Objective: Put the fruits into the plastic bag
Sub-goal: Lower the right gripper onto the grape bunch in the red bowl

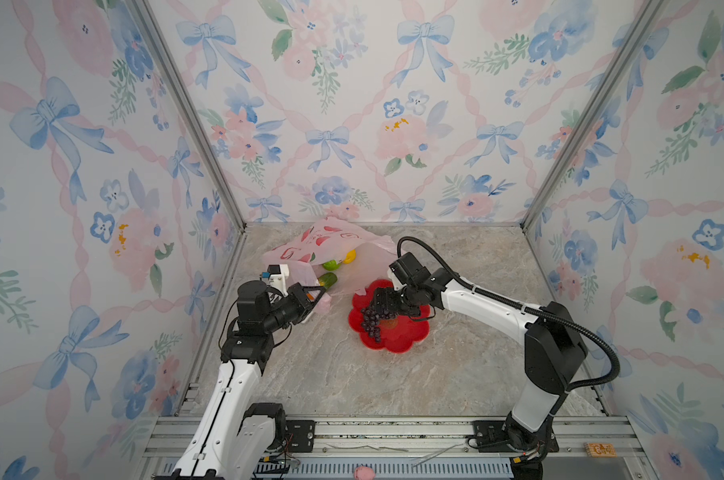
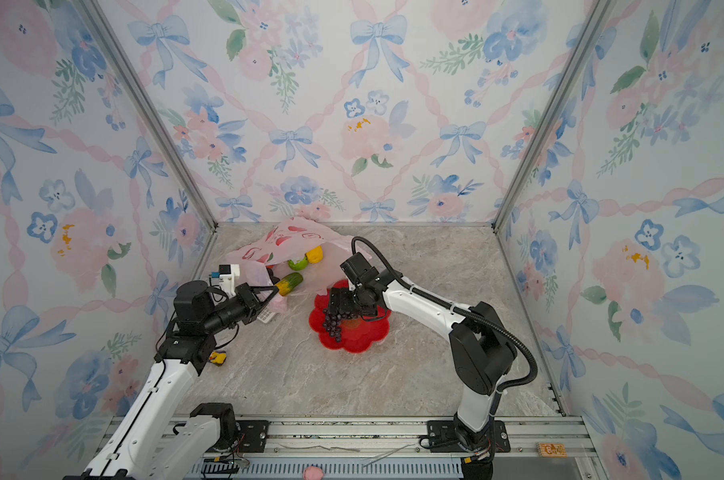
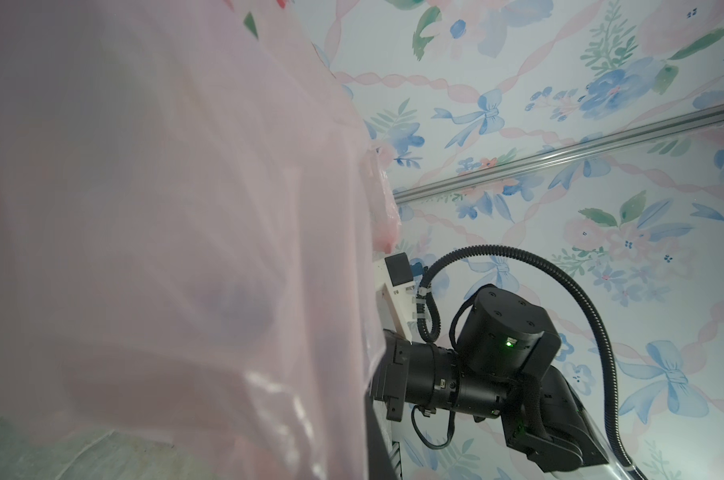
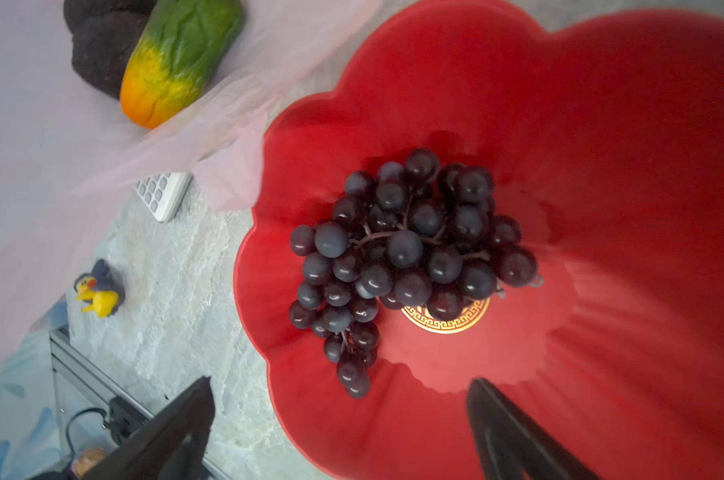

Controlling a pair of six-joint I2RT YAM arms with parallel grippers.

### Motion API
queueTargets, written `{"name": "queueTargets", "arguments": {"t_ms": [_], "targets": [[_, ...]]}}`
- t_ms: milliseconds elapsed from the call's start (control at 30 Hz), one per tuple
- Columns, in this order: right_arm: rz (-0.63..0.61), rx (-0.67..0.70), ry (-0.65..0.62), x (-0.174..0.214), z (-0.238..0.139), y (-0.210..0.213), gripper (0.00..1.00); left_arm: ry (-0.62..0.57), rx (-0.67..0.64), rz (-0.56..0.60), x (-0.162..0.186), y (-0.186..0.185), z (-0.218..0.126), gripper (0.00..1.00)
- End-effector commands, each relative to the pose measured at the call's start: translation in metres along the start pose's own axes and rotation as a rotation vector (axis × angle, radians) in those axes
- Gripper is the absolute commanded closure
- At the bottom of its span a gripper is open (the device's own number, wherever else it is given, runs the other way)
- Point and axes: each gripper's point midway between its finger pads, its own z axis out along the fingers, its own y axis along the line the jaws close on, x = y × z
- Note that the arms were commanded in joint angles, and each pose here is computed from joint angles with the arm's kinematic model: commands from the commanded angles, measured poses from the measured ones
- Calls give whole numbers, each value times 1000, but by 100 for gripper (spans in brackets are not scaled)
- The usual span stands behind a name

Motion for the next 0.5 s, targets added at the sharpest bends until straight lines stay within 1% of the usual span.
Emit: {"name": "queueTargets", "arguments": {"t_ms": [0, 133, 267, 467], "targets": [[196, 63, 21, 12, 11, -7, 4, -3, -12, 12, 2, 5, -2, 100], [265, 88, -4, 14, 17, 1, 4, -3, -9, 14, 2, 3, -3, 100], [330, 125, -38, 13, 21, -3, 4, -2, -11, 9, 3, 5, -3, 100], [348, 184, -36, 10, 28, -10, 4, -4, -6, 14, 3, 3, -4, 100]]}}
